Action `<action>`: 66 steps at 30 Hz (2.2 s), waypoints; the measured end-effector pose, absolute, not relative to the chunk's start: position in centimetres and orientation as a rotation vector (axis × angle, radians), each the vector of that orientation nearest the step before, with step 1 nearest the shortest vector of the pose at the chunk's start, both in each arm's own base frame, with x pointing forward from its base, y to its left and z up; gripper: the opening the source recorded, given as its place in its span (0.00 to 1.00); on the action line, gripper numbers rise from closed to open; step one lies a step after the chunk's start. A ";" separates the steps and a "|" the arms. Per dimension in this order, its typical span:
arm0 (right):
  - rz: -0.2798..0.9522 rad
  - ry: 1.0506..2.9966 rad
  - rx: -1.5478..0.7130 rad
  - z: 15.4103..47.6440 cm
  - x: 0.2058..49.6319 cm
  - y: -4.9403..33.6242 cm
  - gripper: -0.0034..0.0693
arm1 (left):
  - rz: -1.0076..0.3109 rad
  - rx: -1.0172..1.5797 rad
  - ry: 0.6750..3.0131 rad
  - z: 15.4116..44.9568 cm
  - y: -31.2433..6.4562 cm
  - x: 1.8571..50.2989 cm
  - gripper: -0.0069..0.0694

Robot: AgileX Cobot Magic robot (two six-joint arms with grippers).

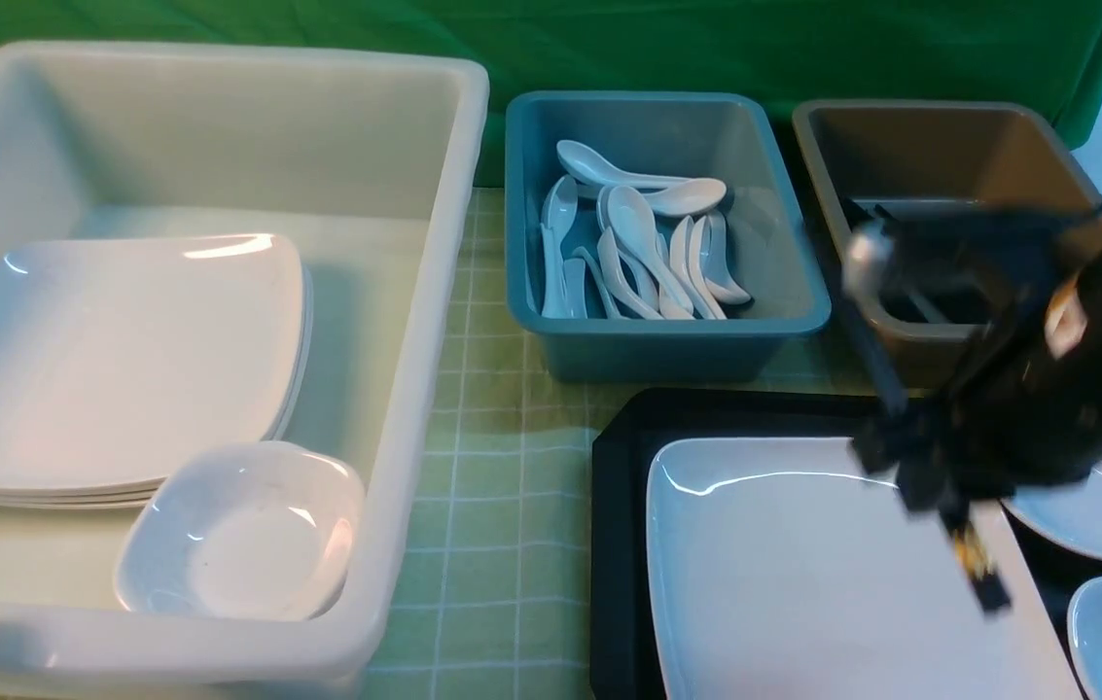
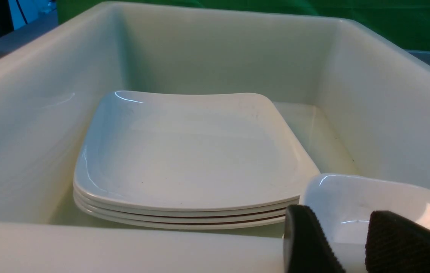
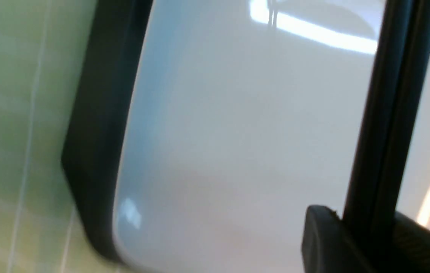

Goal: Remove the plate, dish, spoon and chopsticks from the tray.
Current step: Use the right arm to put the chopsticks into the small storage box on the right, then use the right arm to grab a small plate from the dinner plate

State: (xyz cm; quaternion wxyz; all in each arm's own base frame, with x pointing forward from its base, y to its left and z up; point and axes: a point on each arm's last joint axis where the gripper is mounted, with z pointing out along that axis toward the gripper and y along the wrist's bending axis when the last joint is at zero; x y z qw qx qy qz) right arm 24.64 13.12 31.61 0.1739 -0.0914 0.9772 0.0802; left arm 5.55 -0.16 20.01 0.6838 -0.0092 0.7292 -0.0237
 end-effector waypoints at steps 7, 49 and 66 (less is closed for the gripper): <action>0.188 2.440 -0.002 35.0 35.0 7.3 0.20 | -0.052 -0.020 1.635 20.0 -0.2 5.6 0.38; -0.023 2.771 -0.085 34.5 27.8 1.8 0.06 | -0.053 -0.021 1.635 20.0 -0.2 5.6 0.38; -0.044 2.864 0.303 22.1 30.7 -3.2 0.41 | -0.052 -0.020 1.635 20.0 -0.2 5.6 0.38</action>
